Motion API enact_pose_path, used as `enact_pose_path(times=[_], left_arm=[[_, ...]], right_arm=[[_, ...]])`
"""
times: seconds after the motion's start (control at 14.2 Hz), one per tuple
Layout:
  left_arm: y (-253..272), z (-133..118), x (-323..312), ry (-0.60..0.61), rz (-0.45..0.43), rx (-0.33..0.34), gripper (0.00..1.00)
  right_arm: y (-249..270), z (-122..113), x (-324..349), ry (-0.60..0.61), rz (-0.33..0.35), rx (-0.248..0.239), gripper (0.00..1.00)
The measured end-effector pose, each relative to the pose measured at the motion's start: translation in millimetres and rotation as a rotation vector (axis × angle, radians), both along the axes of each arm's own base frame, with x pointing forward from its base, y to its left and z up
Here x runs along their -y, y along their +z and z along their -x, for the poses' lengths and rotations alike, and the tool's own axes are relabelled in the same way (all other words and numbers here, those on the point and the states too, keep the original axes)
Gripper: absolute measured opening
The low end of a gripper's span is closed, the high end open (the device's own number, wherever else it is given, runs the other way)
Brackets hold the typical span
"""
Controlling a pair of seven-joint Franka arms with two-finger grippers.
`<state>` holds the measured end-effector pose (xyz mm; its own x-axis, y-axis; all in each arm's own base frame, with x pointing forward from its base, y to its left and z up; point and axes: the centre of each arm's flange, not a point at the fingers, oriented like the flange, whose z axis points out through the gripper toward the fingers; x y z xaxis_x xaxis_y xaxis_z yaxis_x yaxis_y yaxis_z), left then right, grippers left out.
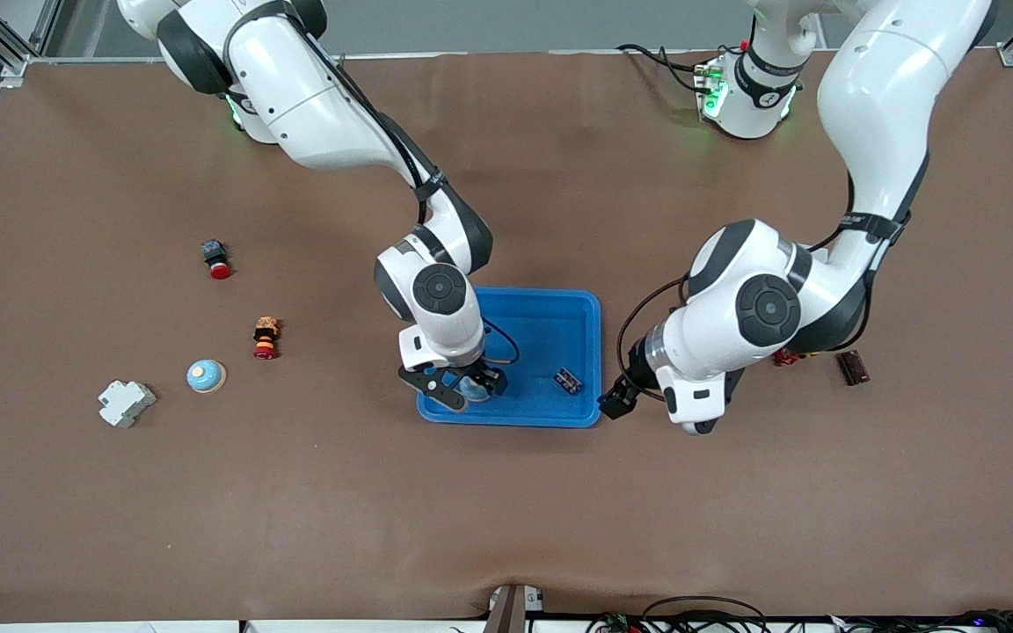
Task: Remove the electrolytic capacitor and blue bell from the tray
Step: 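Move the right gripper over the second bell while the left gripper reaches the capacitor, then grasp the second capacitor with the left gripper while the right gripper grasps the bell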
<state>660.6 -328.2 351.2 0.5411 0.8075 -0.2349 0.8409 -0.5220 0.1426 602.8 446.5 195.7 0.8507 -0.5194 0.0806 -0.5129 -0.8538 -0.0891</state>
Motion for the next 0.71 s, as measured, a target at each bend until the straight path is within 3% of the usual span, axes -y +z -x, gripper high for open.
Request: enact_pose_path(times=[0.28,0.49,0.64,0.71], left_arm=[[-32.5,2.1,21.1,0.099,-0.017,0.003,1.0],[-58.5,11.9,43.1,0.103,-0.049,0.004,1.0],[-76.5,19.0,54.4,0.088,-0.057,-0.011,1.0],[-86.7,22.2,58.1,0.082,-0.062,-0.023,1.0]], right_arm=[[-0.2,-0.6,0.6,-0.001,0.001,0.001,1.0],[-0.3,-0.7,0.7,-0.009,0.0,0.001,0.99],[-2.1,-0.4,0.8,-0.026,0.0,-0.002,0.96],[-3.3,-0.1,0.8,-0.029,0.001,-0.003,0.89]])
